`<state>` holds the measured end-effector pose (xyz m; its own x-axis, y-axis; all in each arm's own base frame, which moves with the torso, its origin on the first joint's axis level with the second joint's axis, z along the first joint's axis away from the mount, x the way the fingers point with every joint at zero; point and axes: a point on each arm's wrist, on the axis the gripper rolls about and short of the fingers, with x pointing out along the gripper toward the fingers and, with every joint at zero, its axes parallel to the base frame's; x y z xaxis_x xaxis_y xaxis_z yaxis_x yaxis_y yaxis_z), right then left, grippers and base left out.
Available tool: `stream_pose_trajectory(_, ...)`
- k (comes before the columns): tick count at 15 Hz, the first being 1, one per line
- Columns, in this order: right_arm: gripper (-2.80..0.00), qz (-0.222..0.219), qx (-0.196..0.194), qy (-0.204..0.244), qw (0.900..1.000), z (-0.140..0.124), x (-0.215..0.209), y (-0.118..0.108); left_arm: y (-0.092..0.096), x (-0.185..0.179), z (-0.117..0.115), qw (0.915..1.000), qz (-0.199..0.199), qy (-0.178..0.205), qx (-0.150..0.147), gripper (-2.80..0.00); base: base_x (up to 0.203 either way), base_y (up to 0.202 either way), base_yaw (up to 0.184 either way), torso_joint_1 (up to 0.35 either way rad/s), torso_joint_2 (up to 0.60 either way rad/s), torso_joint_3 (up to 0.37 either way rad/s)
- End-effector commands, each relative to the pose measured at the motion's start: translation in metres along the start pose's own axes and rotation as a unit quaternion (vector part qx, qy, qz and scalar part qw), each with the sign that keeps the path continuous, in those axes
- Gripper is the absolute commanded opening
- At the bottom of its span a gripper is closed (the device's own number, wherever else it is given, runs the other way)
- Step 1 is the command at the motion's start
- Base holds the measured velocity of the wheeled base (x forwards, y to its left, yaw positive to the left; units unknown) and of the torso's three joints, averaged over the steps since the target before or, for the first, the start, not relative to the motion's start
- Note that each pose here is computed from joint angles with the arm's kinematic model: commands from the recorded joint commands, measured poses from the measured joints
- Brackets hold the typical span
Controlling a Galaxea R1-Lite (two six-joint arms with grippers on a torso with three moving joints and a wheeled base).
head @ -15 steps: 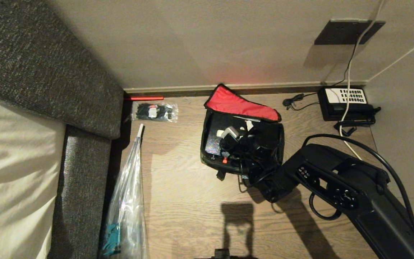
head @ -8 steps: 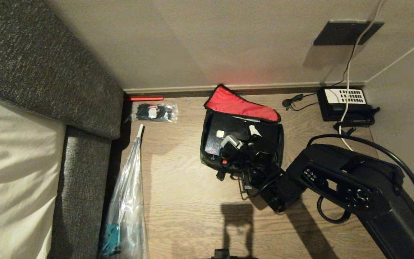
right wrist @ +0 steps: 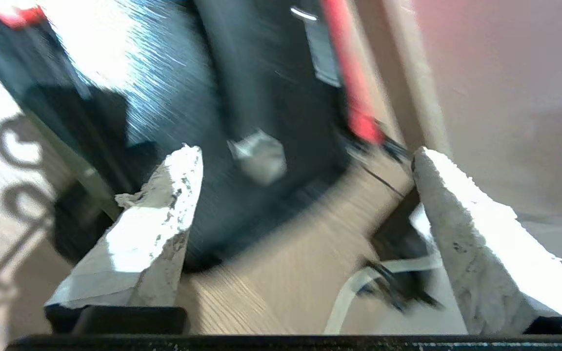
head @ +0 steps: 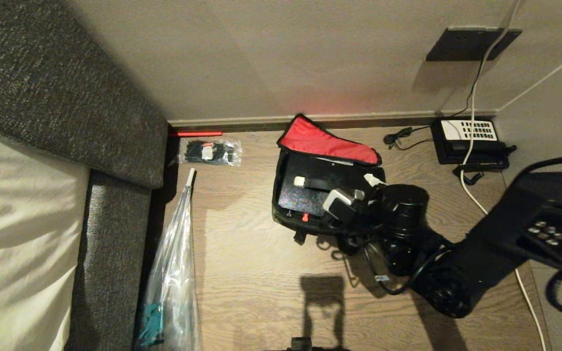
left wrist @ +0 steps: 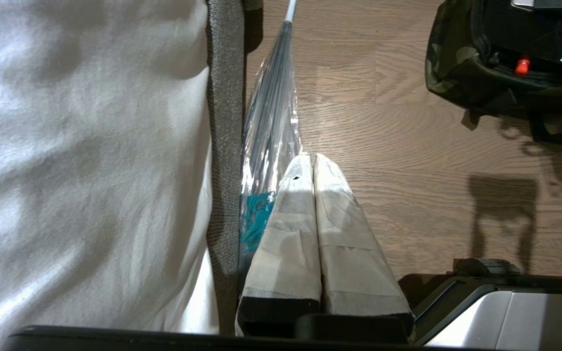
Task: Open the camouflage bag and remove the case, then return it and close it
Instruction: Close the top of the storage box
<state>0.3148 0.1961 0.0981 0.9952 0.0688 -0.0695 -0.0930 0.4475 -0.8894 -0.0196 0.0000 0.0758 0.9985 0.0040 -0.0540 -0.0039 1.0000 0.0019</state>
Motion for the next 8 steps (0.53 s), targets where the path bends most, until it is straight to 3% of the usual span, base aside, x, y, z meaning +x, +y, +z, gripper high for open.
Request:
stream_pose_trajectory(1, -2.80, -0.048, 0.022, -0.001, 0.999, -0.004, -0.049, -0.073, 0.000, 0.000, 0.000, 1.0000, 0.000, -0.002, 0.000, -2.80, 0.000, 0.000, 0.000, 0.000, 0.00, 0.000)
stream_pose_trajectory(4, -2.80, -0.078, 0.031, 0.064, 0.994, -0.032, -0.097, -0.125, 0.000, 0.000, 0.000, 1.0000, 0.000, -0.002, 0.000, -2.80, 0.000, 0.000, 0.000, 0.000, 0.00, 0.000)
stream_pose_trajectory(8, -2.80, -0.055, 0.101, 0.137, 0.984, -0.057, -0.147, -0.145, 0.000, -0.001, 0.000, 1.0000, 0.000, -0.009, 0.000, -2.80, 0.000, 0.000, 0.000, 0.000, 0.00, 0.000)
